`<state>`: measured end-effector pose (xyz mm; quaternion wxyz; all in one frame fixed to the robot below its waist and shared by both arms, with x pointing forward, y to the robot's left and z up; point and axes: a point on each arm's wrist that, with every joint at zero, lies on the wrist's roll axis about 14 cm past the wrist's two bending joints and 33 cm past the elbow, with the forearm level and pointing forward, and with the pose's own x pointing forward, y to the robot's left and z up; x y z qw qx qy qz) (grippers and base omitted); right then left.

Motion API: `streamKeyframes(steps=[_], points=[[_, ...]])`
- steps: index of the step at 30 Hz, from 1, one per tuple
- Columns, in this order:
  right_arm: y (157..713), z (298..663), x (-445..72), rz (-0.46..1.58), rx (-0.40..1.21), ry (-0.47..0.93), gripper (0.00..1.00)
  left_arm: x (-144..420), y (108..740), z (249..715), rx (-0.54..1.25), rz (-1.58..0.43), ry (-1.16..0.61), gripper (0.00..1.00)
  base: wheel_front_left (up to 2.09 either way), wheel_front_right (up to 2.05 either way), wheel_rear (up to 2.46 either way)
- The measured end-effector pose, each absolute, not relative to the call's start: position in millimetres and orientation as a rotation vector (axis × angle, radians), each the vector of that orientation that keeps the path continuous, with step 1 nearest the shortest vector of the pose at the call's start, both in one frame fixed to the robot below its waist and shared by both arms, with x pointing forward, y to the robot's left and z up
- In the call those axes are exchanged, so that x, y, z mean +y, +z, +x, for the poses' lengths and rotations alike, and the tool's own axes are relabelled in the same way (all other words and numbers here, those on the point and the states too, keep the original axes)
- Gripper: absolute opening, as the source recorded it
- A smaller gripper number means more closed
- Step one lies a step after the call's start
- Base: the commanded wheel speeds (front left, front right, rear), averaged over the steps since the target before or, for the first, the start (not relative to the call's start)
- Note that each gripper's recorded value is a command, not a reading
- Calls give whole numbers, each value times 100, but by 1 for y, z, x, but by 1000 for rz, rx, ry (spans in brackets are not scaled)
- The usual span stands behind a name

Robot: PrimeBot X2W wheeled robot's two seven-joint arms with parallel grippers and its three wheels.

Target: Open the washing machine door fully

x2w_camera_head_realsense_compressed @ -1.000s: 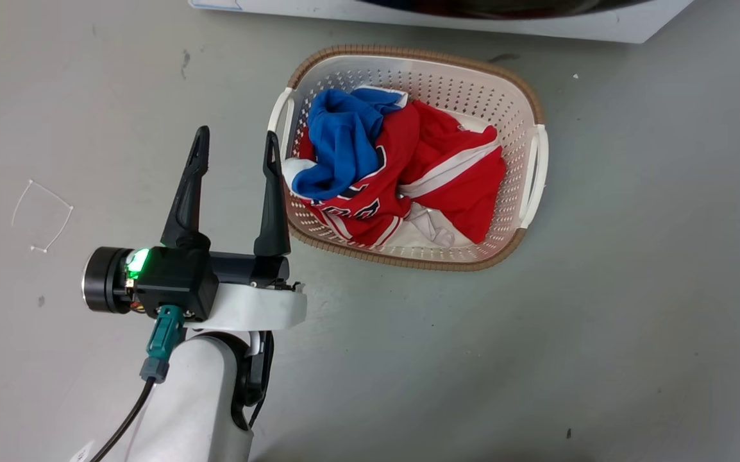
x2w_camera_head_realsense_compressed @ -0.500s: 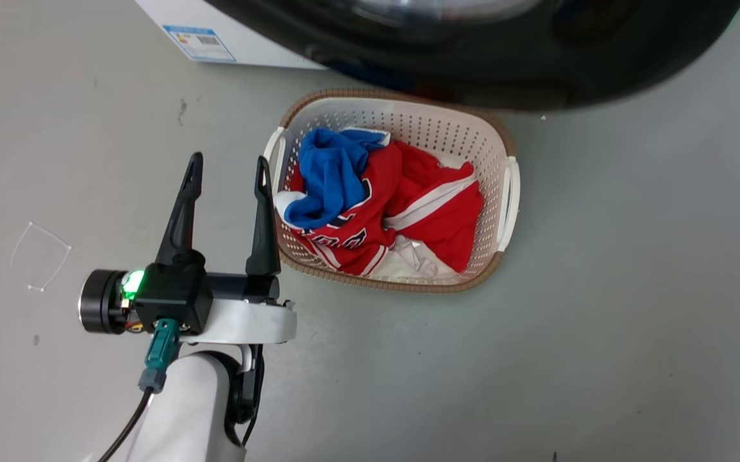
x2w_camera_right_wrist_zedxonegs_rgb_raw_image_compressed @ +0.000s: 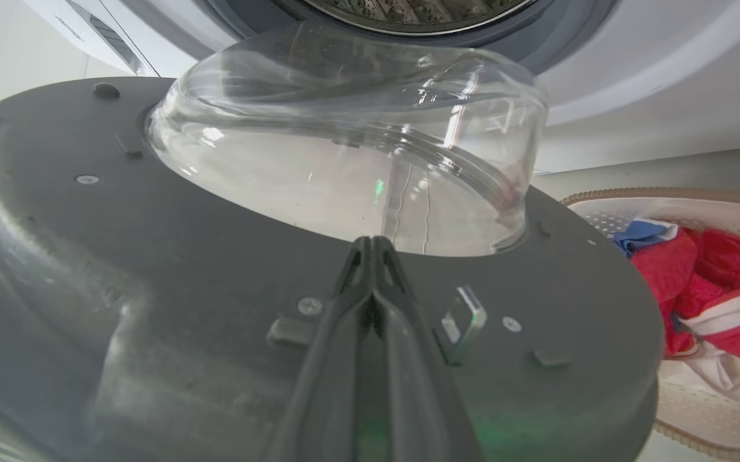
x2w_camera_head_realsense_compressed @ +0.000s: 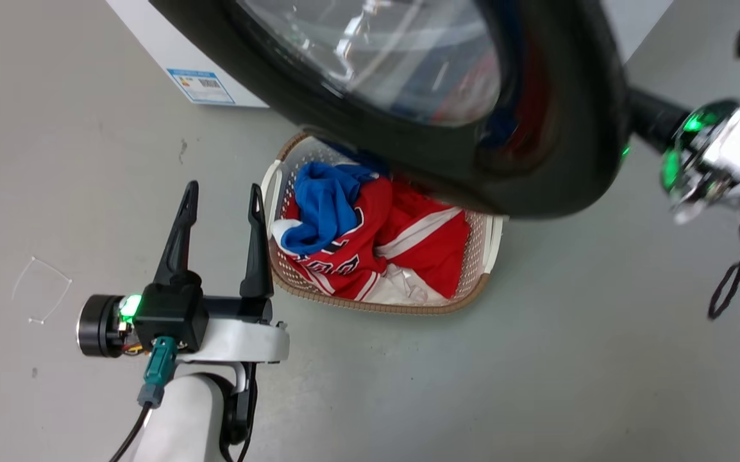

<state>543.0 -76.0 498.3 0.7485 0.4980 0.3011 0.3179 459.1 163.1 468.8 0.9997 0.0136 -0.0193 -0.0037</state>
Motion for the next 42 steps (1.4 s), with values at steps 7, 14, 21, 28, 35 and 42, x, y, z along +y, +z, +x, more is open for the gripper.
streamKeyframes(steps=[7, 14, 21, 28, 35, 42], points=[[499, 500, -54, 1107, 715, 762, 0, 164, 478, 445, -48, 34, -8, 100, 0, 0, 0], [510, 455, -26, 1126, 763, 866, 0, 167, 488, 429, -61, 36, 1, 100, 0, 0, 0], [520, 415, 6, 1132, 821, 977, 0, 169, 498, 416, -79, 37, 9, 100, 0, 0, 0], [523, 380, 34, 1148, 881, 1061, 0, 174, 504, 403, -87, 39, 24, 100, 0, 0, 0], [524, 354, 44, 1170, 919, 1094, 0, 178, 507, 392, -92, 40, 39, 100, 0, 0, 0], [530, 341, 43, 1221, 884, 1068, 0, 179, 509, 379, -92, 37, 45, 100, 0, 0, 0]])
